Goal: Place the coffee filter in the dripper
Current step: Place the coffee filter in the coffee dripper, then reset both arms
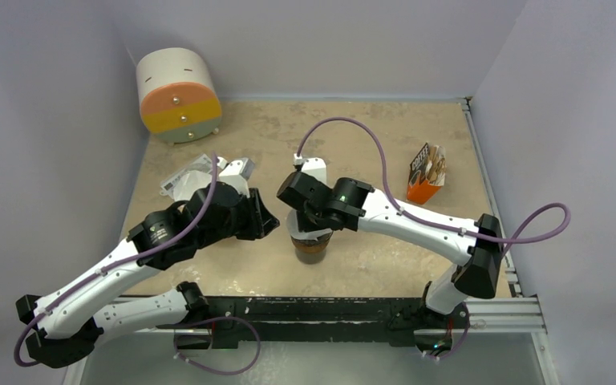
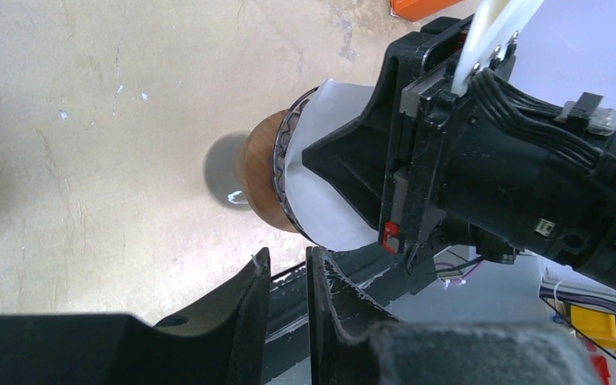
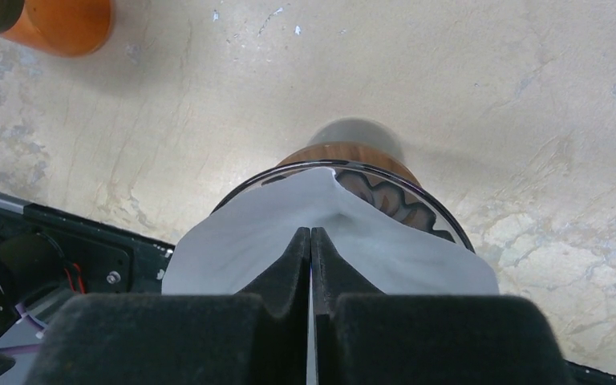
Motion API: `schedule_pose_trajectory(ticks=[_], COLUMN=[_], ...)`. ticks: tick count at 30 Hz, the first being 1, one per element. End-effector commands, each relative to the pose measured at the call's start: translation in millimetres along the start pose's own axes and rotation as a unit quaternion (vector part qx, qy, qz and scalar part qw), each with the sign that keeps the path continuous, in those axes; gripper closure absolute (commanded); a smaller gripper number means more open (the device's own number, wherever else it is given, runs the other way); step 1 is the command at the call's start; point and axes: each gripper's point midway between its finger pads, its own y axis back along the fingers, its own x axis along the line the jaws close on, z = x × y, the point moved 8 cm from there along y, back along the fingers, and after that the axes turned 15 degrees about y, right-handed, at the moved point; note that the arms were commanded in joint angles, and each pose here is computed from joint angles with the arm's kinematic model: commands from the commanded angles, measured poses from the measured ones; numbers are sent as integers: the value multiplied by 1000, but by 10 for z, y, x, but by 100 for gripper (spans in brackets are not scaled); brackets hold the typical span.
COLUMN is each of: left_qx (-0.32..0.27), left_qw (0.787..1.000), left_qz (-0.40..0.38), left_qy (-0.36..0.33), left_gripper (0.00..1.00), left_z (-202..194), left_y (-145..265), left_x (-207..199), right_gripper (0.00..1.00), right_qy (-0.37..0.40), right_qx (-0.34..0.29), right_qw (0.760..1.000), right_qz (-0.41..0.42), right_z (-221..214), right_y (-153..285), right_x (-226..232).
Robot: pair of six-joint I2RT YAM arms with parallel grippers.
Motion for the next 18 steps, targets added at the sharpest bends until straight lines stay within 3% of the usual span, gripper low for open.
schedule_pose_trajectory(ticks=[1, 14, 18], left_qx=[-2, 5, 6], left_qw=[1000, 1000, 999], left_qz=[-5, 5, 10], left_qy=[-7, -25, -36], left_gripper=[79, 78, 76], left_z=[16, 9, 24], left_y=[-29, -84, -98], left_x=[-14, -9, -20], right_gripper=[100, 100, 87], right_qy=[-7, -32, -35], right_qx=[-34, -87, -116], right_qw=[999, 995, 992], right_qz=[7, 37, 29], right_z=[117, 143, 111], right_y=[269, 770, 902], right_x=[-87, -321, -469])
